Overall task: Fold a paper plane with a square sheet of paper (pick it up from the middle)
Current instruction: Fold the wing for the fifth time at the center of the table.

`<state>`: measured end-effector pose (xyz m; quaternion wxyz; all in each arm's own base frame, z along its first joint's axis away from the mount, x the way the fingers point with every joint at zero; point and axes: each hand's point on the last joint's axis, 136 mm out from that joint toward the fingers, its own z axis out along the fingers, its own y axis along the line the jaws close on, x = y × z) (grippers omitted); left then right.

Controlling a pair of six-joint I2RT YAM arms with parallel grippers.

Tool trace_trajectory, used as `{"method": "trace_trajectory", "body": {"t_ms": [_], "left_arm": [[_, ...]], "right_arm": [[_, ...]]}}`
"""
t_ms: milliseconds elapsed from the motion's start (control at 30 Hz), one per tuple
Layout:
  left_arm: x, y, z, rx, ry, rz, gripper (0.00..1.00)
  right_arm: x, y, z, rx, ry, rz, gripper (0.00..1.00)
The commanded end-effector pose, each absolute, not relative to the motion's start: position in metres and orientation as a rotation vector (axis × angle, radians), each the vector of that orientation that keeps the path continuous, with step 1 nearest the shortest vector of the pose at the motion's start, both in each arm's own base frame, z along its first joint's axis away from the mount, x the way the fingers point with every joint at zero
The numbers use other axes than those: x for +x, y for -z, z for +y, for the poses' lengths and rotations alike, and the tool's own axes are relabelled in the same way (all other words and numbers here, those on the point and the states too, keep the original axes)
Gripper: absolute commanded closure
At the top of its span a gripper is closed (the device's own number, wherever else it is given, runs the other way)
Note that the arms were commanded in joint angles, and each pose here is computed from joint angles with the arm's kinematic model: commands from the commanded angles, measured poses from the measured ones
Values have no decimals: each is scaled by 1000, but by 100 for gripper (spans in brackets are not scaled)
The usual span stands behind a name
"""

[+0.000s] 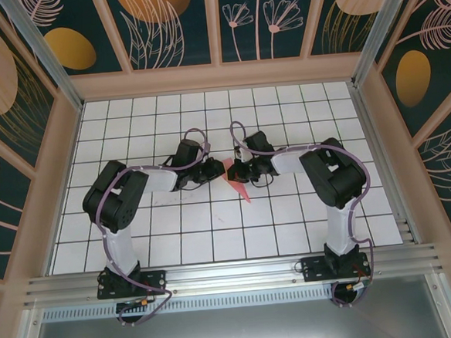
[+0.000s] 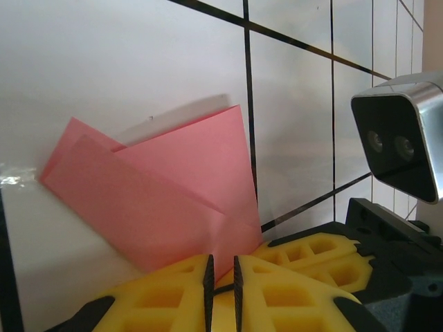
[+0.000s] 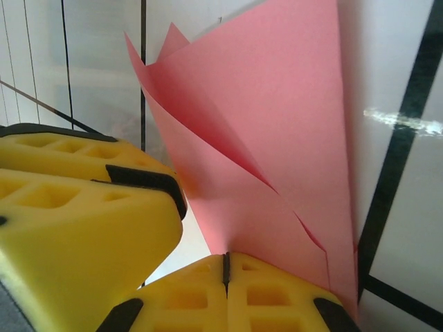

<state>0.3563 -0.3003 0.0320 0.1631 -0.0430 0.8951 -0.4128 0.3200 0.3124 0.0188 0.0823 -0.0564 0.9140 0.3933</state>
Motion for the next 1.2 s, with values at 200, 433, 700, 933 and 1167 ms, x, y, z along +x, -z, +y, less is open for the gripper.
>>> {"method": "trace_trajectory", "body": {"t_ms": [200, 433, 700, 933, 1167], "left_arm": [[363, -15, -300, -135, 1108, 2593, 82], [376, -1, -286, -200, 934, 2630, 82], [397, 3, -277, -192, 840, 2632, 81], [417, 4, -259, -206, 854, 2606, 79], [428, 2, -245, -228, 845, 2583, 78]], "right_arm": [[294, 18, 290, -73, -1068, 2902, 97], [290, 30, 269, -21, -999, 2946, 97], [273, 43, 252, -31, -921, 3004, 98], [264, 51, 243, -12, -910, 3026, 98], [267, 48, 245, -15, -932, 3011, 98]]}}
